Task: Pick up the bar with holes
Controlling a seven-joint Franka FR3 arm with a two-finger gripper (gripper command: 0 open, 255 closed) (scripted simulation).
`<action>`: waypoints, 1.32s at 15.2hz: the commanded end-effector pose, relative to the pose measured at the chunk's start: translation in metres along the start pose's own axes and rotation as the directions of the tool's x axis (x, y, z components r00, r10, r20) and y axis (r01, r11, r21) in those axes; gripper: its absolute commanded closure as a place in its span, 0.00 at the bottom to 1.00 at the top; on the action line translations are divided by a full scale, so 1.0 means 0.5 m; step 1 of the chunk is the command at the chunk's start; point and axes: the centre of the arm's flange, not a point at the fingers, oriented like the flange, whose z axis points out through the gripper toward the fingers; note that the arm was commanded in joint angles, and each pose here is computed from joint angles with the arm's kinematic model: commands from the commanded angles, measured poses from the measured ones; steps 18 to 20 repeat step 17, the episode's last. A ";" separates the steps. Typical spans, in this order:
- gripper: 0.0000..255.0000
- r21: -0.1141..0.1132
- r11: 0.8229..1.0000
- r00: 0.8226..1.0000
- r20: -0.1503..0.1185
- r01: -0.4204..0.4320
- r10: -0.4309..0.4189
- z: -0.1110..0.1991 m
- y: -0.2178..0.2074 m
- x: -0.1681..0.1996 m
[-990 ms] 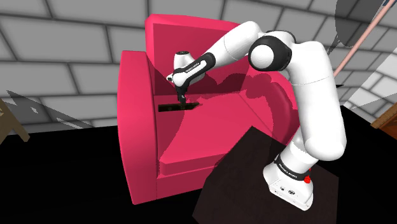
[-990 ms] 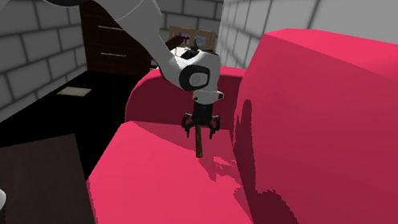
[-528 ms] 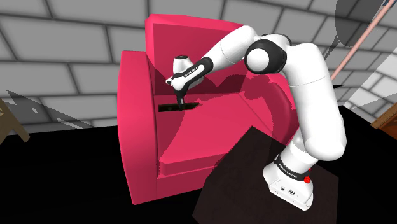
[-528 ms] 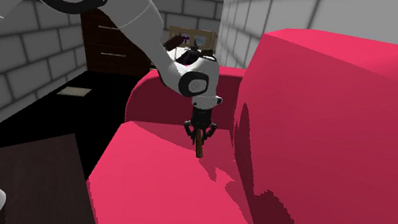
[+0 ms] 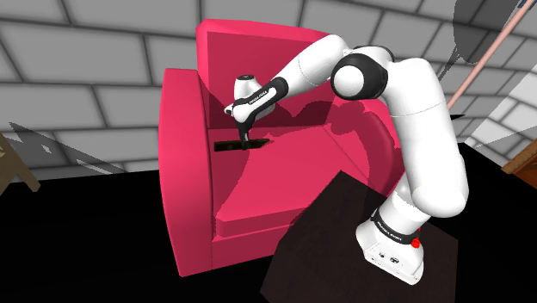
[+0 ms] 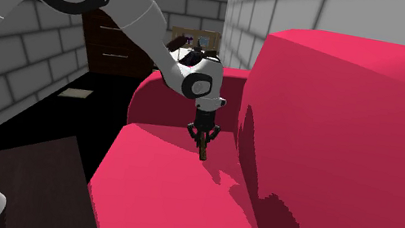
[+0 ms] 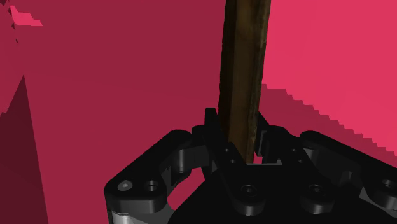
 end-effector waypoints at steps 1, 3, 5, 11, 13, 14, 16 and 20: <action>1.00 0.000 1.000 1.000 0.000 0.000 0.000 -0.010 0.000 -0.002; 1.00 0.000 1.000 1.000 0.000 0.000 0.000 -0.031 0.001 -0.004; 1.00 0.000 1.000 1.000 0.000 0.000 0.000 -0.052 0.001 -0.005; 1.00 0.000 1.000 1.000 0.000 0.000 0.000 -0.115 0.002 -0.009; 1.00 0.000 1.000 1.000 0.000 0.000 0.000 -0.136 0.002 -0.011; 1.00 0.000 1.000 1.000 0.000 0.000 0.000 -0.147 0.003 -0.012; 1.00 0.000 1.000 1.000 0.000 0.000 0.000 -0.159 0.003 -0.012; 1.00 0.000 1.000 1.000 0.000 0.000 0.000 -0.159 0.003 -0.012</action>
